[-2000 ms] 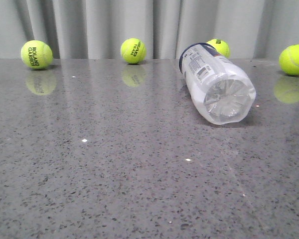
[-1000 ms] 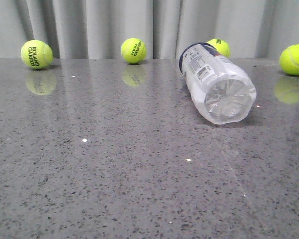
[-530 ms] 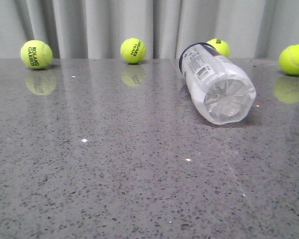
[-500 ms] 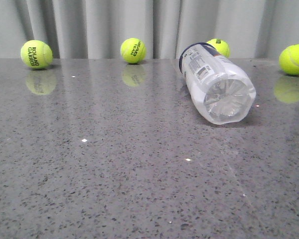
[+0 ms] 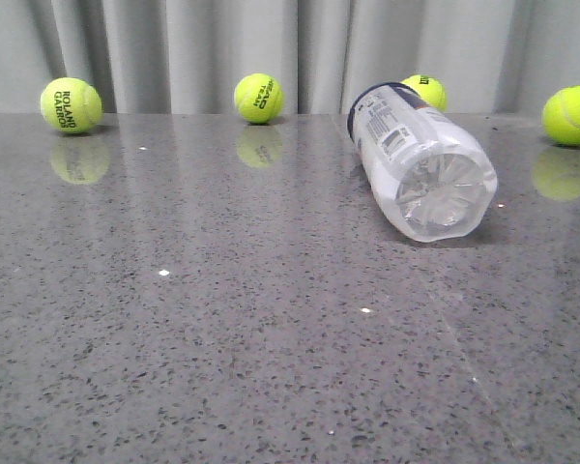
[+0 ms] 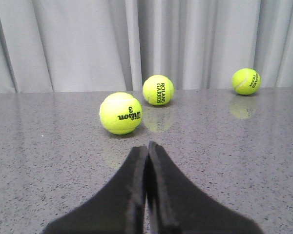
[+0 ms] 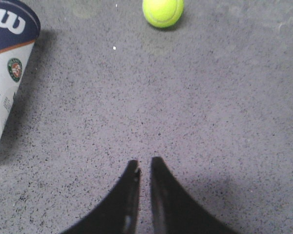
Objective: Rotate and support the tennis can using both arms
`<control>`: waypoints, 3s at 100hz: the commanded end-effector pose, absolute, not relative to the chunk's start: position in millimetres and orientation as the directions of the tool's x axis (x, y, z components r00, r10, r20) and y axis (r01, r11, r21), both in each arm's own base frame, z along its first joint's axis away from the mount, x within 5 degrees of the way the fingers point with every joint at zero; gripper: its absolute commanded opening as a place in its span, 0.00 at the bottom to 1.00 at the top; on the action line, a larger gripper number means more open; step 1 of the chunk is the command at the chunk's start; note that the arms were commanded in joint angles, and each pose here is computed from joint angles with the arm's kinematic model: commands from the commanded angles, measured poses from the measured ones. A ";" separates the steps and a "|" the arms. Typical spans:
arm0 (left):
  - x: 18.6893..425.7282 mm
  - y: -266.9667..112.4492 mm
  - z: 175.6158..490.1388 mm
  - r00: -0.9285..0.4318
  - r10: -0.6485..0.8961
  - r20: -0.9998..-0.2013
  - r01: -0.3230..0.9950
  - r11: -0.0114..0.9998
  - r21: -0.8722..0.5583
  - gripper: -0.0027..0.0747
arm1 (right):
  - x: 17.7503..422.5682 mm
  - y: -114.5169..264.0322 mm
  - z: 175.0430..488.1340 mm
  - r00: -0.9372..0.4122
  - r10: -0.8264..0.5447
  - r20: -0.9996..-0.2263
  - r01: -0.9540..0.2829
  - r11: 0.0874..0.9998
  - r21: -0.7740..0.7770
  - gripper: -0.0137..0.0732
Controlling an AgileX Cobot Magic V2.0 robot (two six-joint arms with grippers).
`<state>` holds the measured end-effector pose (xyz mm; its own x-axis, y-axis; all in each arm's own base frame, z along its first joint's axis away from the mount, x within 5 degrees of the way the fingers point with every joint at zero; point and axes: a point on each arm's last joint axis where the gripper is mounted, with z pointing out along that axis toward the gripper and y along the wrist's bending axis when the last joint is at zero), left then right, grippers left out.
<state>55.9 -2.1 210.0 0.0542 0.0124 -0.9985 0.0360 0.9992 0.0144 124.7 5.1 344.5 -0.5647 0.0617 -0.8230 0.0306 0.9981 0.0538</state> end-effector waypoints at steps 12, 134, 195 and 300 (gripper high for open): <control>54.8 -1.6 204.0 0.120 -0.003 -0.993 0.030 1.000 0.001 0.01 | 132.6 7.3 358.6 -0.517 0.082 -0.852 0.019 0.996 0.085 0.71; 54.8 -1.6 204.0 0.120 -0.003 -0.993 0.030 1.000 0.001 0.01 | 258.0 94.0 399.0 -0.791 -0.007 -0.611 -0.213 0.940 0.266 0.88; 54.8 -1.6 204.0 0.120 -0.003 -0.993 0.030 1.000 0.001 0.01 | 350.6 151.8 348.4 -0.909 0.100 -0.404 -0.054 0.934 0.352 0.88; 54.8 -1.6 204.0 0.120 -0.003 -0.993 0.030 1.000 0.001 0.01 | 374.0 163.3 320.3 -0.916 -0.072 -0.395 -0.191 0.943 0.271 0.52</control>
<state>55.9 -2.1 210.0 0.0542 0.0124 -0.9985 0.0360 0.9992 0.0144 378.4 162.3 281.9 -0.9634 0.0038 -0.2679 -0.0707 0.9608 0.2680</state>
